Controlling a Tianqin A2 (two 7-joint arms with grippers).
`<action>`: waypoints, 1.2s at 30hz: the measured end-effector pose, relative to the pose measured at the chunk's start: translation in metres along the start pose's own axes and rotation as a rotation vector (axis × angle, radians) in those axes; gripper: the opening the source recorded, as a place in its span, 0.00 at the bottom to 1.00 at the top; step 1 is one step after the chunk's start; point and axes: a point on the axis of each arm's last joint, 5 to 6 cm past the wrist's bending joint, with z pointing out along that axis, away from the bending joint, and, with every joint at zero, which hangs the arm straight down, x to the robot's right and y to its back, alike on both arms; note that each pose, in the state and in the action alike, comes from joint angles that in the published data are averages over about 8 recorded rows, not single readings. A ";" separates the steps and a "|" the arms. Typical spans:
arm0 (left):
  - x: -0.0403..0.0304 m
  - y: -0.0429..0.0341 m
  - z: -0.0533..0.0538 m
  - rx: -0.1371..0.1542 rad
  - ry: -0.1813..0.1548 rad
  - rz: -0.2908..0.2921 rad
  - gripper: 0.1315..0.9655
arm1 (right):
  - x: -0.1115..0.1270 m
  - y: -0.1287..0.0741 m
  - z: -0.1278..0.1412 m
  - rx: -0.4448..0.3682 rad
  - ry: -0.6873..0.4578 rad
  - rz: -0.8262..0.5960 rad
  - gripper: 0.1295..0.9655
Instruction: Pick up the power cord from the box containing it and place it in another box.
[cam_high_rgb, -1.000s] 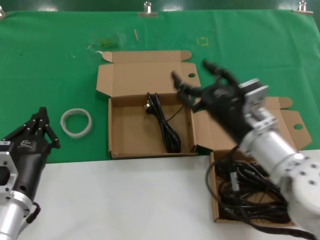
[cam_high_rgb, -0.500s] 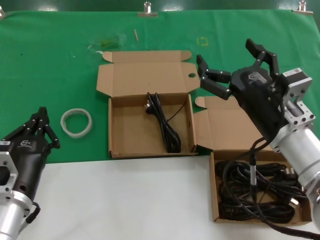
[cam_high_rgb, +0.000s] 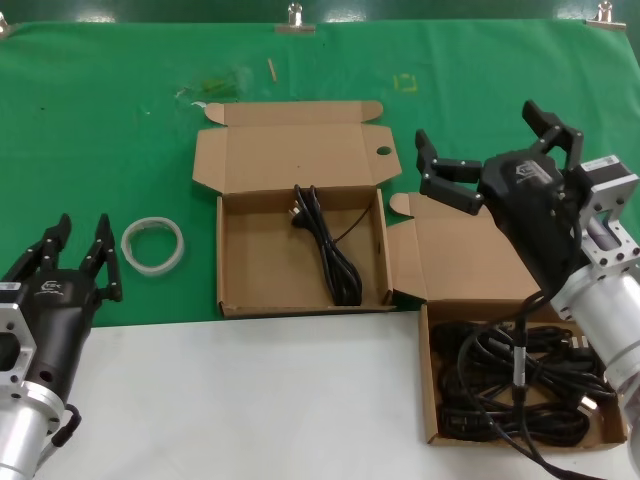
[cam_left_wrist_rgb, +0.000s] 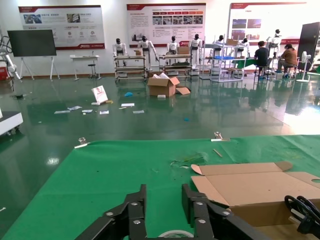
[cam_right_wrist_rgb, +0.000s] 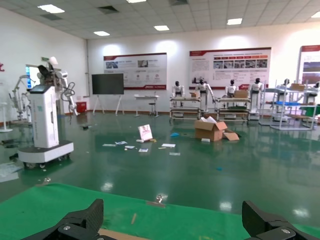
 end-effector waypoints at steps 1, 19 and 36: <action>0.0000 0.0000 0.000 0.000 0.000 0.000 0.15 | 0.000 0.001 -0.001 -0.002 0.004 0.000 0.97; 0.0000 0.0000 0.000 0.000 0.000 0.000 0.57 | 0.009 0.018 -0.017 -0.041 0.083 -0.002 1.00; 0.0000 0.0000 0.000 0.000 0.000 0.000 0.91 | 0.017 0.035 -0.036 -0.087 0.158 -0.007 1.00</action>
